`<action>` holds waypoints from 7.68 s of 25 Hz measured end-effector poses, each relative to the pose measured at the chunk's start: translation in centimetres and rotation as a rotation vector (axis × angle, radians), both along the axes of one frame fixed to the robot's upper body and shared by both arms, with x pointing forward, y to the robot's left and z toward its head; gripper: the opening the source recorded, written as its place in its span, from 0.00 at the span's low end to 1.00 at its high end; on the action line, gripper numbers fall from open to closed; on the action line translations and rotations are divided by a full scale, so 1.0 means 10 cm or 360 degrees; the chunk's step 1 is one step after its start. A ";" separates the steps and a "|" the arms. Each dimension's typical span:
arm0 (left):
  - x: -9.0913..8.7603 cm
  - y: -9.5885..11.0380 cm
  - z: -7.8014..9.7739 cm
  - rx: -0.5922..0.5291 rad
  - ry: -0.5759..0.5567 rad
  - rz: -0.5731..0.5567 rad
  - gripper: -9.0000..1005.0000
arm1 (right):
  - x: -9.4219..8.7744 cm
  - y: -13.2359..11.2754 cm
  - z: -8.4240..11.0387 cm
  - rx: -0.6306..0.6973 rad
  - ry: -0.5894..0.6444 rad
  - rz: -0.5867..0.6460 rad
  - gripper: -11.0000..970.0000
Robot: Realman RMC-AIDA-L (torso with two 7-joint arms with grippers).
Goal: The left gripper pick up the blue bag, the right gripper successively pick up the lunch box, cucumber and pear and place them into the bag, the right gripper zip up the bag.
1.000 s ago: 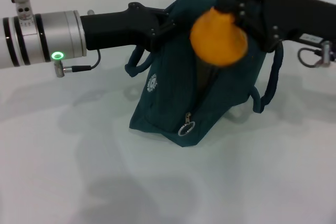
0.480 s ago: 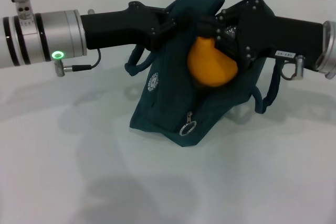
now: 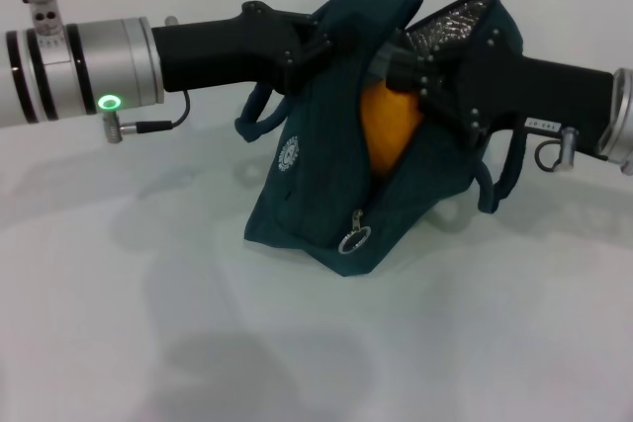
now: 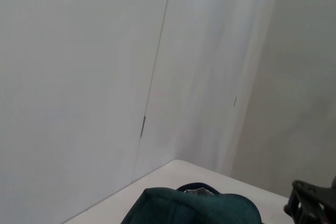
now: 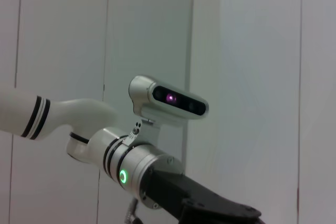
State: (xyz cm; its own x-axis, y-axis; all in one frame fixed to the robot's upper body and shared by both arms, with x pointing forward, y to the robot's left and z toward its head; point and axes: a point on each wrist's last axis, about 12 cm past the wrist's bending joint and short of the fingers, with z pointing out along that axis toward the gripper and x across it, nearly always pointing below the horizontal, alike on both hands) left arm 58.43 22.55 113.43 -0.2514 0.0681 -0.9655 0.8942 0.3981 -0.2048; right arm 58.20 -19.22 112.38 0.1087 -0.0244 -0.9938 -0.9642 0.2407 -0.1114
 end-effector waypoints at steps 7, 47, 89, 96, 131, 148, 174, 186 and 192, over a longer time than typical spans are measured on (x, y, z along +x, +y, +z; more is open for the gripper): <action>0.00 0.00 -0.01 0.0000 0.0003 0.0003 0.05 | -0.03 0.03 -0.04 -0.0030 0.0031 0.0033 0.11; -0.11 0.06 -0.15 -0.0095 0.0010 0.0046 0.05 | -0.47 -0.47 -0.40 -0.0275 0.0244 -0.0038 0.59; -0.65 0.13 -0.63 -0.0385 -0.0272 0.0177 0.56 | -0.65 -0.79 -0.27 0.0032 0.0027 -0.0144 0.23; -0.64 0.09 -0.63 -0.0380 -0.0290 0.0160 0.56 | -0.73 -0.88 -0.25 0.0140 -0.0025 -0.0230 0.46; -0.67 -0.07 -0.67 -0.0268 -0.0381 -0.0020 0.56 | -0.59 -0.65 -0.37 -0.0348 0.0351 0.0111 0.68; -0.67 -0.07 -0.66 -0.0264 -0.0423 -0.0017 0.56 | -0.48 -0.59 -0.30 -0.0520 0.0364 0.0191 0.65; -0.67 -0.08 -0.66 -0.0278 -0.0422 -0.0012 0.56 | -0.53 -0.54 -0.41 -0.0551 0.0477 0.0208 0.52; -0.72 -0.03 -0.67 -0.0315 -0.0420 0.0036 0.56 | -0.53 -0.52 -0.39 -0.0529 0.0307 0.0229 0.10; -0.89 0.07 -0.64 -0.0411 -0.0565 0.0046 0.56 | -0.52 -0.51 -0.33 -0.0526 0.0216 0.0300 0.03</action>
